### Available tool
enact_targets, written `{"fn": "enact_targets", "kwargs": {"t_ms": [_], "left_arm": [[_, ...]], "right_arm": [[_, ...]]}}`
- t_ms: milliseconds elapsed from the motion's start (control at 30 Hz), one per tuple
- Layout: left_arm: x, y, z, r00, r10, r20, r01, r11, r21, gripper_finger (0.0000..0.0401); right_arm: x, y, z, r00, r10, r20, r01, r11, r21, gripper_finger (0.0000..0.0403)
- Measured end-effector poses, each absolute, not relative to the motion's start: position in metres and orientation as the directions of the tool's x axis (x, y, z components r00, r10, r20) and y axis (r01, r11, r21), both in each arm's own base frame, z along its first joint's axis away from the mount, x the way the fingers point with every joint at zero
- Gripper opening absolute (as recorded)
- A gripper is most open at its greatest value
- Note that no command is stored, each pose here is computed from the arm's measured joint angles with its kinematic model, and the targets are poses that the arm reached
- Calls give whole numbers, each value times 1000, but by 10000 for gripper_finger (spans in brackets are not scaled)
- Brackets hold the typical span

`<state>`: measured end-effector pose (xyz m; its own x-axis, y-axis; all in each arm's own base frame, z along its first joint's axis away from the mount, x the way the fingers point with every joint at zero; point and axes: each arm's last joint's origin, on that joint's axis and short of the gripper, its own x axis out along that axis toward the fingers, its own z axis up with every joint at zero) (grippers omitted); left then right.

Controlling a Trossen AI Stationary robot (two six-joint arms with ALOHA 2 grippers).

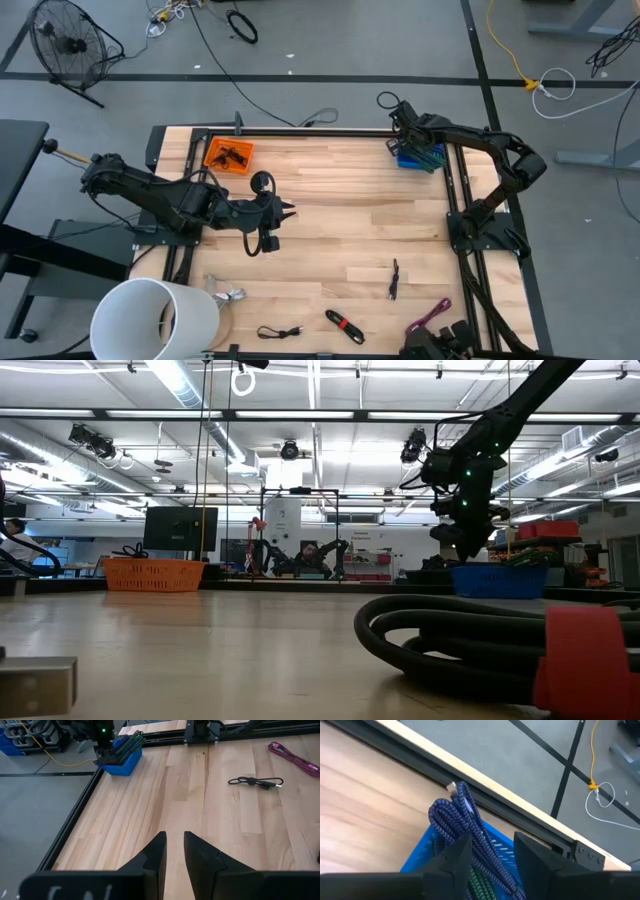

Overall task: Pick & Place USB Port
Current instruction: Put the blue charger cable into the blue bin

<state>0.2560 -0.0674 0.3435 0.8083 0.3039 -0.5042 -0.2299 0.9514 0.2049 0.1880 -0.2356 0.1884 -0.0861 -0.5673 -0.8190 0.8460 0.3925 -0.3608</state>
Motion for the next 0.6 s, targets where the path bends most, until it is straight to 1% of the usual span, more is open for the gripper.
{"fn": "enact_targets", "kwargs": {"t_ms": [200,433,500,600], "left_arm": [[256,-67,343,808,304,-504,-230,951,205,71],[256,-67,343,808,304,-504,-230,951,205,71],[256,-67,343,808,304,-504,-229,951,206,71],[256,-67,344,808,304,-504,-229,951,206,71]], "right_arm": [[186,-232,187,-105,-540,-835,827,419,-375,148],[187,-230,186,-88,-514,-853,823,446,-353,148],[187,-228,189,-69,-511,-857,826,452,-337,148],[186,-226,197,-11,-504,-864,833,473,-286,148]]}}
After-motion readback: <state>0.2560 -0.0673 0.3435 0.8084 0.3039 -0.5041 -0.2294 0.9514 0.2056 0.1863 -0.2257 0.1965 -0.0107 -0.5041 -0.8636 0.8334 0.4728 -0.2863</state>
